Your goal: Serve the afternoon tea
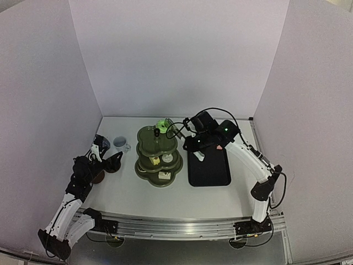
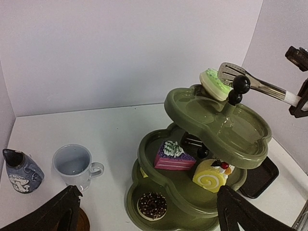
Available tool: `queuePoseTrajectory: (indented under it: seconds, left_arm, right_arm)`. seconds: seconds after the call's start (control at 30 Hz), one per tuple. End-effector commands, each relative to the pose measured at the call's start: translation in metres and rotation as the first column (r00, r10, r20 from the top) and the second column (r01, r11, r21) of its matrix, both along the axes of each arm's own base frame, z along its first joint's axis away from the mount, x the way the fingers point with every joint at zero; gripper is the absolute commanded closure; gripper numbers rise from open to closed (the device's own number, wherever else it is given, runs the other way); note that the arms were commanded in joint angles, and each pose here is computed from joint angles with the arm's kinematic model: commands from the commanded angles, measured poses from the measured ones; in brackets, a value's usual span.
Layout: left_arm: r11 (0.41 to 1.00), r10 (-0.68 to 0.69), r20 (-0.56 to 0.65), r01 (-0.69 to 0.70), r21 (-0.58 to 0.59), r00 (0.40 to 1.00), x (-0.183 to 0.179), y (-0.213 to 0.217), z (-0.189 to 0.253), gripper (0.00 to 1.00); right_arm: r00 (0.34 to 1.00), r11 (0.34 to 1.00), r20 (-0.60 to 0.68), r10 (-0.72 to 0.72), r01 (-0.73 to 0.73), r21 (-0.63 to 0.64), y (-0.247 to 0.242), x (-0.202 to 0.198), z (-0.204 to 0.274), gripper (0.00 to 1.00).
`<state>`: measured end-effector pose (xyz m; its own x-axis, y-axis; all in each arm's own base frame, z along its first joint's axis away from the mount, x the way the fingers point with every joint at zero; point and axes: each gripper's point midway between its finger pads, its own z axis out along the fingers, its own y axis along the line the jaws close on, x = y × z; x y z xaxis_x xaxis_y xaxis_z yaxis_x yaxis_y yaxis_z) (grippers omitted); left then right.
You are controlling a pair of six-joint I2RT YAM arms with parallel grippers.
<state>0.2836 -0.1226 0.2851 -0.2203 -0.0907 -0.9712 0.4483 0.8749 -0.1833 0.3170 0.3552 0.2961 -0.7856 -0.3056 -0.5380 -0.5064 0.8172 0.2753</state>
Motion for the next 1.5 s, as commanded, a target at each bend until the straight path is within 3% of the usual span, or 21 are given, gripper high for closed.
queuePoseTrajectory:
  seconds: [0.0, 0.3, 0.5, 0.67, 1.13, 1.37, 1.47]
  left_arm:
    - [1.0, 0.009, 0.019, -0.009, 0.003, 1.0, 0.003, 0.001, 0.002, 0.01]
    - [1.0, 0.023, 0.022, -0.024, 0.012, 0.999, 0.003, 0.004, 0.001, 0.01]
    - [1.0, 0.017, 0.015, -0.017, 0.005, 1.0, 0.003, 0.002, 0.0, 0.01]
    - [1.0, 0.015, 0.02, -0.015, 0.017, 1.0, 0.004, 0.002, 0.0, 0.01]
    - [1.0, 0.012, 0.019, -0.013, 0.022, 1.0, 0.005, 0.002, -0.001, 0.01]
    - [1.0, 0.007, 0.018, -0.007, 0.02, 1.0, 0.005, 0.001, -0.001, 0.01]
    - [1.0, 0.006, 0.019, -0.006, 0.019, 1.0, 0.005, 0.0, -0.001, 0.01]
  right_arm:
    - [0.996, 0.996, 0.07, 0.054, -0.059, 0.073, 0.01, -0.005, 0.031, 1.0]
    - [0.996, 0.995, 0.042, 0.077, -0.079, 0.054, 0.014, -0.012, 0.018, 1.0]
    - [0.997, 0.995, 0.034, 0.074, -0.076, 0.06, 0.013, -0.013, 0.018, 0.81]
    - [0.997, 0.995, 0.044, 0.067, -0.07, 0.068, 0.011, -0.014, 0.024, 0.74]
    - [0.996, 0.997, 0.085, 0.027, -0.033, 0.072, 0.002, -0.012, 0.037, 0.69]
    - [0.987, 0.992, 0.158, -0.034, 0.013, 0.128, -0.007, -0.008, 0.068, 0.68]
    - [0.977, 0.986, 0.173, -0.127, 0.104, 0.133, -0.024, 0.0, 0.075, 0.68]
